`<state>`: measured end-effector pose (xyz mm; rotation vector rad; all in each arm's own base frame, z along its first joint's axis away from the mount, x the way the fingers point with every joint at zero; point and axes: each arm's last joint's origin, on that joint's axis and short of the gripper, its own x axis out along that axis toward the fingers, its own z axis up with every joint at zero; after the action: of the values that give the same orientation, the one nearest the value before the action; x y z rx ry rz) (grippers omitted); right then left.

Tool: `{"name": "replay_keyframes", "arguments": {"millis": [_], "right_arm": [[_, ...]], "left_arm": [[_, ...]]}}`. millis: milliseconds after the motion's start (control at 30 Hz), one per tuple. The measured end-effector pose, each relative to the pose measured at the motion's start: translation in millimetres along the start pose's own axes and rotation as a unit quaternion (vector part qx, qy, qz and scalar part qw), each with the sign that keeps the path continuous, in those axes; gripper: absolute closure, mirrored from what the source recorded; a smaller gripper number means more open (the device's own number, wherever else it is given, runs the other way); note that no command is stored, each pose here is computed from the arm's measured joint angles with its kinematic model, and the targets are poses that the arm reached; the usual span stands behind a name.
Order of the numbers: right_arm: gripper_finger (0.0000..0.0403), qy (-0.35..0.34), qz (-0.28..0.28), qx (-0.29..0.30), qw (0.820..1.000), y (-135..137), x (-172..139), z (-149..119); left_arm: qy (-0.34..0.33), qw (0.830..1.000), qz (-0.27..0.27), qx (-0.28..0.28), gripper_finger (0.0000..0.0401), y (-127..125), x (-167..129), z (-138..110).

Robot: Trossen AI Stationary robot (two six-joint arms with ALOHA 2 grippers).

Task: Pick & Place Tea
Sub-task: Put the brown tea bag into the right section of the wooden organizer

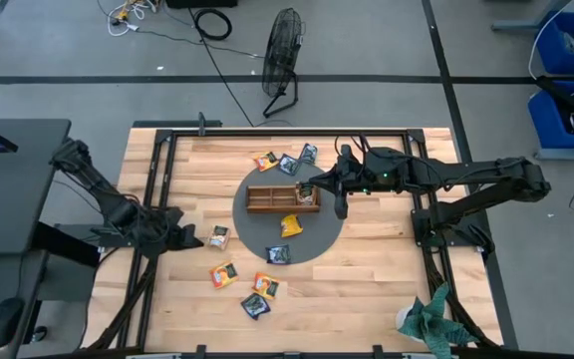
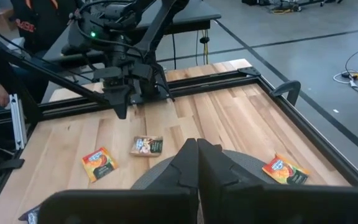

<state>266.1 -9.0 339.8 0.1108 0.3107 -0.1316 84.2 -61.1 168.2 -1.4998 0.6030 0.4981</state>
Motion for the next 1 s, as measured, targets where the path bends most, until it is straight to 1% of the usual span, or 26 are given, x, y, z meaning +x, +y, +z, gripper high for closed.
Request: {"name": "replay_keyframes", "arguments": {"millis": [67,167,367,500,567,700,833,933,1000], "right_arm": [[0.0403,0.0,0.0,-0.002,1.0,0,0,0],[0.0403,0.001,0.0,-0.002,1.0,0,0,0],[0.0403,0.013,-0.002,-0.003,1.0,0,0,-3],[0.0403,0.015,-0.002,-0.002,1.0,0,0,-3],[0.0403,0.015,-0.002,-0.001,1.0,0,0,-3],[0.0403,0.015,-0.002,-0.001,1.0,0,0,-3],[0.0403,0.02,-0.003,0.003,1.0,0,0,-4],[0.0403,0.026,-0.002,0.003,1.0,-1,0,-5],[0.0403,0.031,-0.003,0.003,1.0,-1,0,-6]], "left_arm": [[-0.01,1.0,0.019,0.0,0.03,4,0,2],[-0.03,0.998,0.047,-0.007,0.0268,10,1,5],[-0.048,0.997,0.061,-0.012,0.0186,11,4,5],[-0.054,0.997,0.06,-0.021,0.0153,8,10,2],[-0.061,0.996,0.061,-0.026,0.0148,6,14,1],[-0.077,0.993,0.086,-0.026,0.015,7,23,0],[-0.07,0.991,0.105,-0.036,0.0157,6,33,-3],[-0.074,0.991,0.105,-0.043,0.0157,4,41,-5],[-0.074,0.988,0.124,-0.05,0.0158,5,46,-5]]}}
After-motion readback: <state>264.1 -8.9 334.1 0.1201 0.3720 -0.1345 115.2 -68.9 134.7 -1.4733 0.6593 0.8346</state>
